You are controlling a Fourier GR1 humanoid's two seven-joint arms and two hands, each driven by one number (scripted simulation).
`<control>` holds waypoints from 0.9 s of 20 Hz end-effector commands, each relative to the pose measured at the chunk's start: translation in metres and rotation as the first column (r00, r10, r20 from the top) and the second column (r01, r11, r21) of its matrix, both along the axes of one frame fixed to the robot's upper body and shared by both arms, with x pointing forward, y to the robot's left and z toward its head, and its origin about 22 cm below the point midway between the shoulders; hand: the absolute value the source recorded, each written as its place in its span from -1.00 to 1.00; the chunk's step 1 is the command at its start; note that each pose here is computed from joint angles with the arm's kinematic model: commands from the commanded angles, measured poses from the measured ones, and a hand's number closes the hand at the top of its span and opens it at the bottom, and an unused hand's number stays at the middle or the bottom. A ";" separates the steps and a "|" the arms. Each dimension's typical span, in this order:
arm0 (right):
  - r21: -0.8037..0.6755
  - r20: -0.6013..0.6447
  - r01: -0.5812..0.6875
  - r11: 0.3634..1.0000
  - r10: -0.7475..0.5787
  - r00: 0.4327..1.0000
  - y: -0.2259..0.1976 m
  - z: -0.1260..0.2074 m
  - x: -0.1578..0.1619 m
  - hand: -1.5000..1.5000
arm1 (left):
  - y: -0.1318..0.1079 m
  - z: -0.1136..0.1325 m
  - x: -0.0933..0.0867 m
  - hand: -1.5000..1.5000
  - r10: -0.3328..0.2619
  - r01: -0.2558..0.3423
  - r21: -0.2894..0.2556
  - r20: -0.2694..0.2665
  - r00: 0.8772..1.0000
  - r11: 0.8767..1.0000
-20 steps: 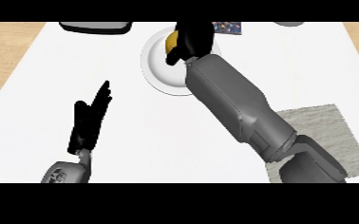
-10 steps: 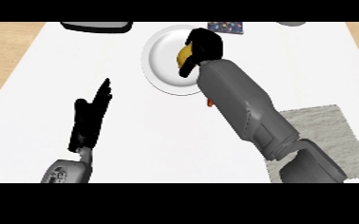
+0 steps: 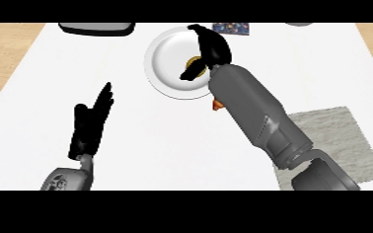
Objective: Pick the lemon from the placemat and place it in the plate
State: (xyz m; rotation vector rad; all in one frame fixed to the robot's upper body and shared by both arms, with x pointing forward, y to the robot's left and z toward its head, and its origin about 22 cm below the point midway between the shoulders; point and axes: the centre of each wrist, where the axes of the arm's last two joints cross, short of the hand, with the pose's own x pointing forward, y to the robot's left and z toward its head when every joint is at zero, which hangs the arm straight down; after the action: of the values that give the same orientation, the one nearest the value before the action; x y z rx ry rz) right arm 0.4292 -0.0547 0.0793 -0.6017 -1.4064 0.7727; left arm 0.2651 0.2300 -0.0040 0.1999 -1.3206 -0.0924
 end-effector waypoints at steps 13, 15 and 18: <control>0.556 0.132 -0.084 0.827 0.012 0.991 -0.037 -0.010 0.008 -1.00 | 0.009 0.010 -0.014 0.00 0.037 -0.037 -0.017 -0.028 0.999 0.999; 0.584 0.155 -0.089 0.807 -0.003 0.988 -0.047 -0.037 0.000 -1.00 | 0.015 0.015 -0.017 0.00 0.019 -0.019 -0.026 -0.002 1.000 0.999; 0.575 0.189 -0.126 0.808 0.019 0.982 -0.042 -0.041 -0.002 -1.00 | 0.005 0.004 -0.010 0.00 0.022 -0.022 0.011 0.002 1.000 1.000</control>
State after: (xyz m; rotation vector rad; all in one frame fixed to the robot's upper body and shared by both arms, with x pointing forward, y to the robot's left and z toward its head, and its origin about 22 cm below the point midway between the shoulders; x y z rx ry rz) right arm 0.4275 -0.0965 0.0422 -0.1592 -1.7003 0.3137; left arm 0.2555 0.2383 -0.0041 0.2127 -1.3106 -0.0712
